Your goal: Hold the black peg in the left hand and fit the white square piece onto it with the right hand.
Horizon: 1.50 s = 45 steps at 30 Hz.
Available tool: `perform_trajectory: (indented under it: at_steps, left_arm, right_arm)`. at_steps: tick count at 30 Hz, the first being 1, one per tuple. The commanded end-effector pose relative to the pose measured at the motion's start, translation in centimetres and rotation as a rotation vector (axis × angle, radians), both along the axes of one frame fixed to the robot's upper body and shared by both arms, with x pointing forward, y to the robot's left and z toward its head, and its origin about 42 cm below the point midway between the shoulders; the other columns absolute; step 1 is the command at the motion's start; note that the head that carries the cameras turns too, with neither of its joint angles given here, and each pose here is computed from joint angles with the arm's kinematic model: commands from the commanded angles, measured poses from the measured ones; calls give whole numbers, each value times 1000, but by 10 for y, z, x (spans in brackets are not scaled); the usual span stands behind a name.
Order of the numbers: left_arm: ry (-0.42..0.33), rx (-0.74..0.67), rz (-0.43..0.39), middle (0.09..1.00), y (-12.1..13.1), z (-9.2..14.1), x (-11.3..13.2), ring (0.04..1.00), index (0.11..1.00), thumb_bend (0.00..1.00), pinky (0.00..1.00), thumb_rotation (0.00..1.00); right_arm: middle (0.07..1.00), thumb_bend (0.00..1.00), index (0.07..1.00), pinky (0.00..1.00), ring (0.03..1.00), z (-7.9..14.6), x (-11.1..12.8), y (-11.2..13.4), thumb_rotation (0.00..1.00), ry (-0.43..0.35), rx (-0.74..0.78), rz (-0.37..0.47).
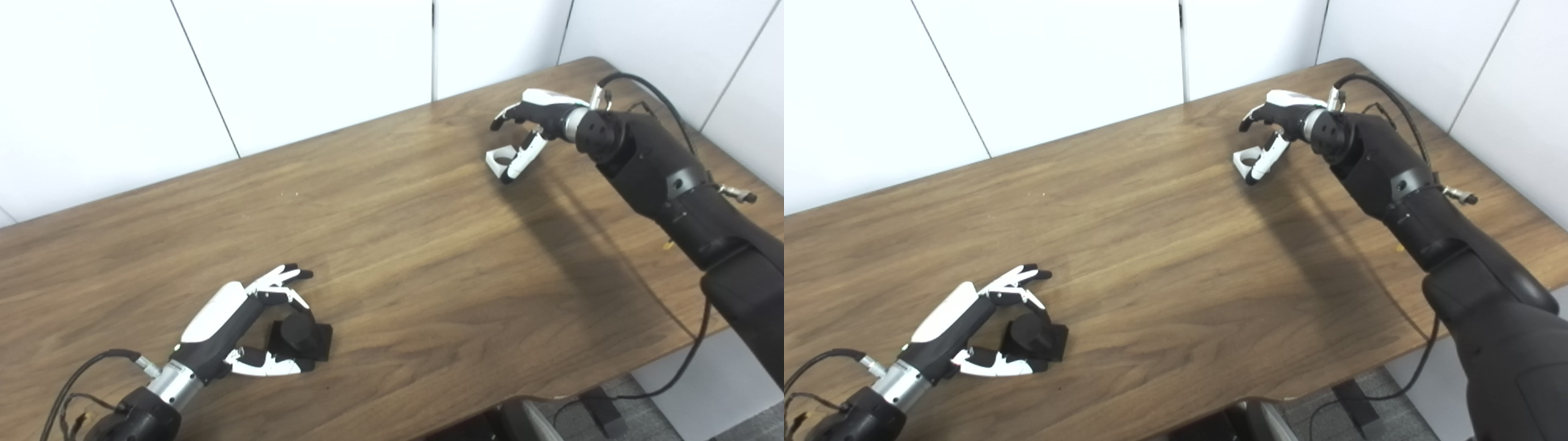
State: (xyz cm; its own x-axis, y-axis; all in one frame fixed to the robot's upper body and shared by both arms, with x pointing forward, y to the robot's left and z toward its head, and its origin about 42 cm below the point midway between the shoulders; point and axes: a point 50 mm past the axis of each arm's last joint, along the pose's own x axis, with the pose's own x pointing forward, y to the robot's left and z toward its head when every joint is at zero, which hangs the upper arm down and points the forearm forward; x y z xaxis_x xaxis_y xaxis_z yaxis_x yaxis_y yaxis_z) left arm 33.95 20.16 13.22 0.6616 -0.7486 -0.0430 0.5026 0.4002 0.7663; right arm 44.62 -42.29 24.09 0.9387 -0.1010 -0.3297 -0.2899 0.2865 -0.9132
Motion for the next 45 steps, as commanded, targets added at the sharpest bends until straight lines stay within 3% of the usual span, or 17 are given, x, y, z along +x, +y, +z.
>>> perform_trajectory:
  at_steps: [1,11,23,33,45]
  left_arm:
    - [104,171,35,903,18,-30,-12,968,491,522,937,58]
    - [99,180,34,904,18,-28,-13,968,491,522,933,58]
    - [104,180,36,906,19,-26,-12,974,491,522,939,58]
    - [98,175,33,904,21,-26,-11,970,491,522,932,59]
    - [101,170,33,903,21,-26,-12,971,491,522,936,58]
  right_arm:
    - [903,814,794,797,900,6,2,-5,177,-45,-7,-3]
    - [880,782,768,773,871,-9,2,-6,134,-41,-43,9]
    - [883,782,743,776,873,-15,2,-6,187,61,-121,51]
    - [884,732,685,791,884,-17,3,-3,196,161,-133,14]
    - [889,675,619,805,907,-15,0,-3,331,183,-142,-13]
